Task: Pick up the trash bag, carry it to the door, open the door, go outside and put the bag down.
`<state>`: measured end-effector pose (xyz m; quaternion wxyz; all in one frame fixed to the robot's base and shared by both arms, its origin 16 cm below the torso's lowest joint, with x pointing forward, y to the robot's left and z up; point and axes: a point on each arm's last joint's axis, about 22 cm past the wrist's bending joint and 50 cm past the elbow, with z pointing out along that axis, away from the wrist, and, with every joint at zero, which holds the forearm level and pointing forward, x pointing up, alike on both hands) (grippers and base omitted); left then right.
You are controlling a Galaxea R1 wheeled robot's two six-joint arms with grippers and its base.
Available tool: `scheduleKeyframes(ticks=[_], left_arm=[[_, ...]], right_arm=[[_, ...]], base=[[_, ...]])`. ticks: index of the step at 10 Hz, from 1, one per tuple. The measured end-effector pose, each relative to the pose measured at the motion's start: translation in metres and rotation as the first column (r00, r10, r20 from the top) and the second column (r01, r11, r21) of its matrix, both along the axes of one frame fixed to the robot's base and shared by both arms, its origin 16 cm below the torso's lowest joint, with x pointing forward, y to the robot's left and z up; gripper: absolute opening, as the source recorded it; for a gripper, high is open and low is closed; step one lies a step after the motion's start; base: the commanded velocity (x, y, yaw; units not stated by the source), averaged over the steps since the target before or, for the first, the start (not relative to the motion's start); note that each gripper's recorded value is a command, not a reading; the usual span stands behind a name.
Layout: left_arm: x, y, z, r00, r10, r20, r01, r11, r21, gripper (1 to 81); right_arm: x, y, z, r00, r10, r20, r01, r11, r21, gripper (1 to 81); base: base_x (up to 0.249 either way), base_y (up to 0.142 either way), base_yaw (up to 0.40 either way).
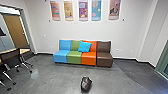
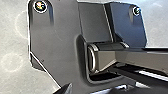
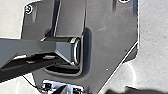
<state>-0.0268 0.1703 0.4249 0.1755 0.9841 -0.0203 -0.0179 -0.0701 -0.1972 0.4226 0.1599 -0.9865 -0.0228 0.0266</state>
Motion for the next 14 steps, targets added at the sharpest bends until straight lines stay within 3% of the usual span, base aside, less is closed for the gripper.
scheduleKeyframes(ticks=[14], left_arm=[[-0.0005, 0.0003, 0.0, 1.0, 0.001, -0.001, -0.001, 1.0, 0.0, 81.1]], right_arm=[[0.0052, 0.0023, -0.0001, 1.0, 0.003, 0.002, -0.003, 1.0, 0.003, 81.1]], base=[[0.134, 0.0, 0.0]])
